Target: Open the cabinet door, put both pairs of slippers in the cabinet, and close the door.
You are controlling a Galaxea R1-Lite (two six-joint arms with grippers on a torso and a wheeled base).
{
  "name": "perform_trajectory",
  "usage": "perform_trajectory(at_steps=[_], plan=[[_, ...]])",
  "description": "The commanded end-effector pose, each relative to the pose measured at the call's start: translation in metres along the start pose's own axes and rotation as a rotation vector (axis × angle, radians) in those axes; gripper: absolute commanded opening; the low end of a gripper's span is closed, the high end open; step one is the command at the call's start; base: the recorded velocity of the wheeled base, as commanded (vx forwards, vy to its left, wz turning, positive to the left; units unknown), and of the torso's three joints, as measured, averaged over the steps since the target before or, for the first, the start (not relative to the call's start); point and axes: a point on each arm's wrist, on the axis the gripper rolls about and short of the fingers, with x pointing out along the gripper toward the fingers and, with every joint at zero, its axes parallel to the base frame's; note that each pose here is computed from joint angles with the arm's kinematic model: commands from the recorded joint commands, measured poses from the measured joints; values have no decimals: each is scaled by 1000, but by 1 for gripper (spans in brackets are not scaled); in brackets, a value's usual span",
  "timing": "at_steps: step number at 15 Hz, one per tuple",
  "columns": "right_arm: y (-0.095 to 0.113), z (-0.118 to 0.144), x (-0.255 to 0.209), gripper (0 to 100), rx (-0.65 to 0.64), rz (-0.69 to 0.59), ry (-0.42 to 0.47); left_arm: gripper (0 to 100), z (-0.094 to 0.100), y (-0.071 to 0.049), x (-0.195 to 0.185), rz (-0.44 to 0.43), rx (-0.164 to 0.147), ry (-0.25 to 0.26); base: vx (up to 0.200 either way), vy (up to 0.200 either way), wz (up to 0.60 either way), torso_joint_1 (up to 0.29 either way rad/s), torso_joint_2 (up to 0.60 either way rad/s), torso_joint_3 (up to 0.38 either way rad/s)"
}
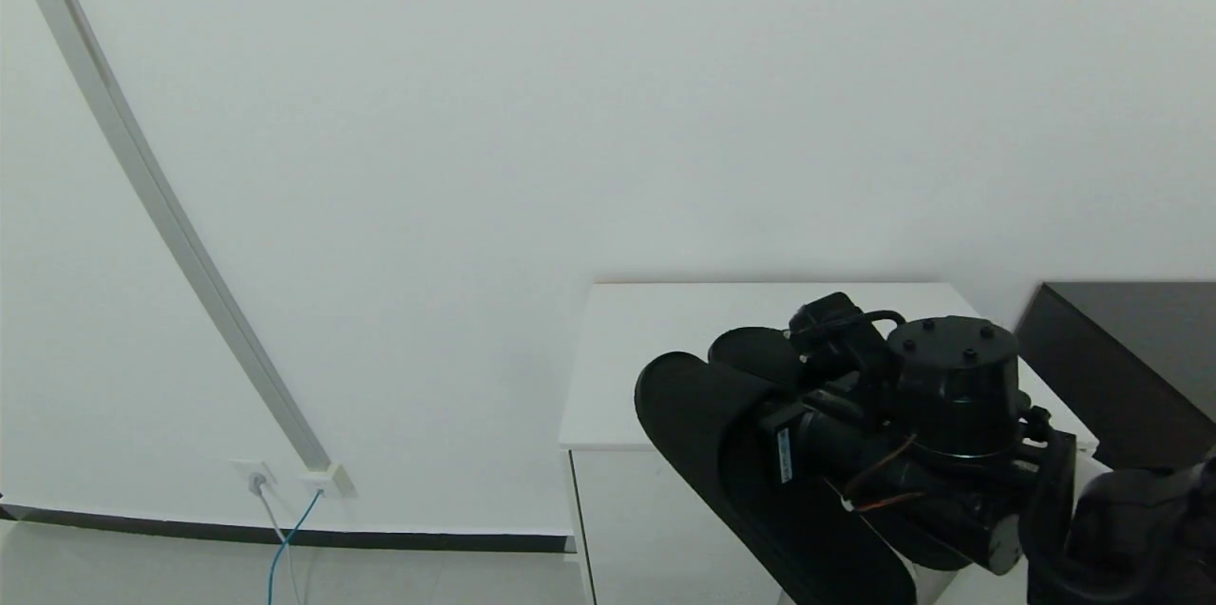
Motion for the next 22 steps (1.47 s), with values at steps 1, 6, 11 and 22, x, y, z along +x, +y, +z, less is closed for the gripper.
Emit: perform_trajectory(at_steps=[1, 6, 11, 22], plan=[[0, 8, -14, 0, 2, 17, -32, 0, 0, 0, 0, 0, 1, 1, 0, 0, 0, 0, 0, 0], [3, 6, -16, 0, -5, 43, -25, 0, 0, 0, 0, 0, 0, 1, 0, 0, 0, 0, 0, 0], [4, 6, -18, 0, -18, 49, -28, 0, 0, 0, 0, 0, -2, 1, -80, 0, 0, 3, 1, 2], [5, -1, -21, 0, -28, 49, -1, 0, 0, 0, 0, 0, 0, 1, -145, 0, 0, 0, -1, 2]])
